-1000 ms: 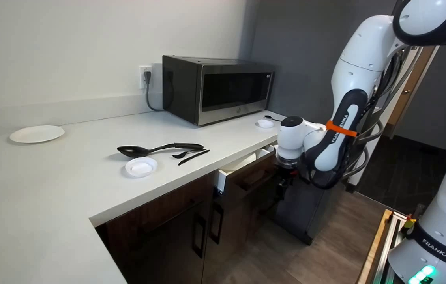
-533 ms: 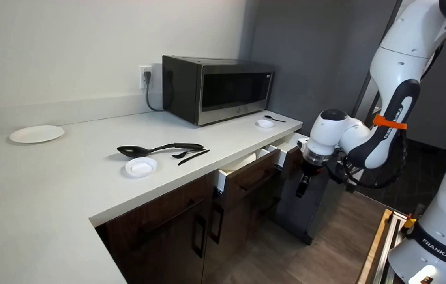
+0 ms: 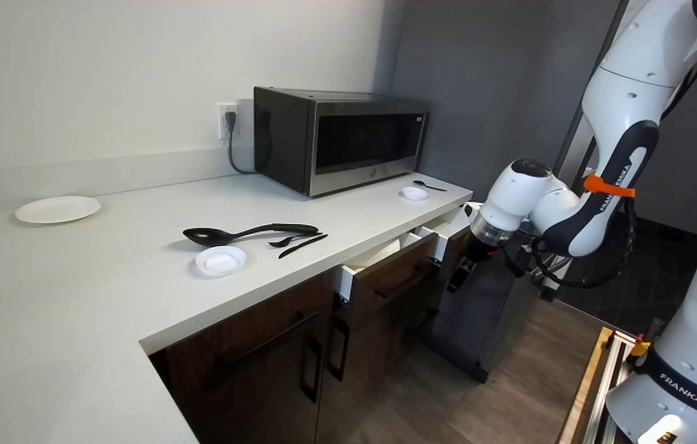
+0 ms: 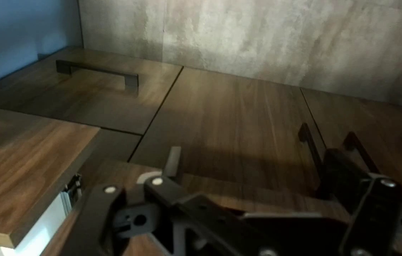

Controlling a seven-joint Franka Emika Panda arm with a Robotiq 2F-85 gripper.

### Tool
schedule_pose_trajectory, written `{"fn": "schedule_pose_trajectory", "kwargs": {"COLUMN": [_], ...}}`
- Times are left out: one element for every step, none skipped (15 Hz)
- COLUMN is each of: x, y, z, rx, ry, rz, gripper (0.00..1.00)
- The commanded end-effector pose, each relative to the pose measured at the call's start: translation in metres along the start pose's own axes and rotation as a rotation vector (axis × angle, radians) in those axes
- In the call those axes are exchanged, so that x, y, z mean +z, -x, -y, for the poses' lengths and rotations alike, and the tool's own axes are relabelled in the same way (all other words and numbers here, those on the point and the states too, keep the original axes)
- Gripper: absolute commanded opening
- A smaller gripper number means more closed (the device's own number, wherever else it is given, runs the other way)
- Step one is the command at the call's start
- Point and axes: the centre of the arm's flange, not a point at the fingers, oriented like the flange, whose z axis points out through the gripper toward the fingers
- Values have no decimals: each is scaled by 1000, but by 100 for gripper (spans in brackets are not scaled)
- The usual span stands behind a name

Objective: Close the middle drawer

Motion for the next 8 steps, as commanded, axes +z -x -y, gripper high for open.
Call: {"fn": "schedule_pose_trajectory", "kwargs": {"x": [38, 42, 45, 48, 50, 52, 52, 54], "y": [-13, -17, -20, -22, -27, -33, -38, -44], "z": [8, 8, 7, 5, 3, 1, -2, -5], "rx": [51, 78, 99, 111, 129, 137, 143, 146], "ry": [-82, -88, -74, -74, -68, -64, -58, -51], "rz": [-98, -105, -125, -151, -185, -231, -273, -312], "gripper": [100, 100, 100, 100, 100, 100, 100, 100]}}
